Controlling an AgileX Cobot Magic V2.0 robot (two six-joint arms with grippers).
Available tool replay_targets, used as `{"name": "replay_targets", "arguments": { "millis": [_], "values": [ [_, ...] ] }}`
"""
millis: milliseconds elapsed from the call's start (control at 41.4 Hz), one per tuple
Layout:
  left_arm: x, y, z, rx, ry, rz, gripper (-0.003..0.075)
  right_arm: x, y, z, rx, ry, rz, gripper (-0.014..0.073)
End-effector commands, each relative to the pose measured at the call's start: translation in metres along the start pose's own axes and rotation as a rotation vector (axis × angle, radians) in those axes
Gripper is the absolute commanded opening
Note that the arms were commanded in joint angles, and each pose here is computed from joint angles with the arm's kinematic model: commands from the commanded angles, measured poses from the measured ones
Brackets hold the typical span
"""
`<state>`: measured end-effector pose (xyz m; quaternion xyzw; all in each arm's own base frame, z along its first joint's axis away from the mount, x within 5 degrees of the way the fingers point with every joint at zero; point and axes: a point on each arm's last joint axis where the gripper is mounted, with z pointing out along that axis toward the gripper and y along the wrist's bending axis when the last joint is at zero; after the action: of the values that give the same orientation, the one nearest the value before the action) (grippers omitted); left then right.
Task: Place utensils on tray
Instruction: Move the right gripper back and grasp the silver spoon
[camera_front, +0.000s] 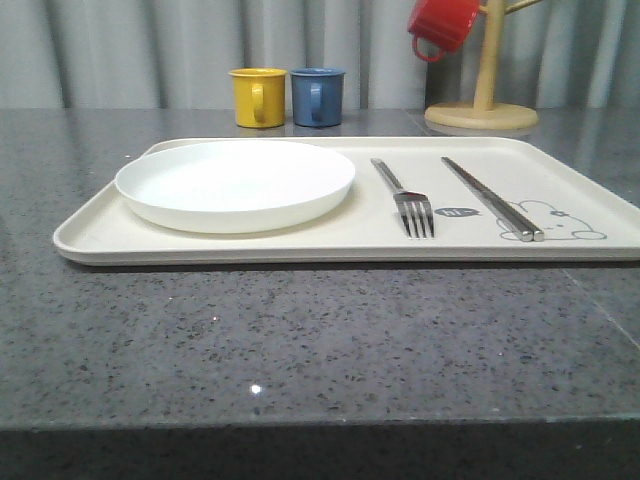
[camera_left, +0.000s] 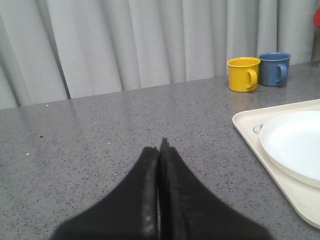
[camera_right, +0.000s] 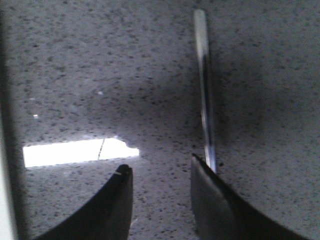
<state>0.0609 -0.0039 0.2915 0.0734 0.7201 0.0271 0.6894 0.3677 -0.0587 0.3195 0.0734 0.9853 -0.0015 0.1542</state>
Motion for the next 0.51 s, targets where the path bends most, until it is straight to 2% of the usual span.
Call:
{"name": "replay_targets", "arguments": {
  "millis": [0,218,484],
  "values": [
    [-0.016,0.002,-0.001,-0.004,-0.096,-0.014,-0.0019,0.001,-0.017,-0.016,0.020,-0.011,0.006,0.0318],
    [-0.016,0.002,-0.001,-0.004,-0.096,-0.014,-0.0019,-0.004,-0.032,0.010,0.029,0.042,0.038,0.0318],
    [-0.016,0.002,-0.001,-0.004,-0.096,-0.014,-0.0019,-0.009,-0.035,0.036,0.029,0.084,0.040,0.0318]
  ]
}}
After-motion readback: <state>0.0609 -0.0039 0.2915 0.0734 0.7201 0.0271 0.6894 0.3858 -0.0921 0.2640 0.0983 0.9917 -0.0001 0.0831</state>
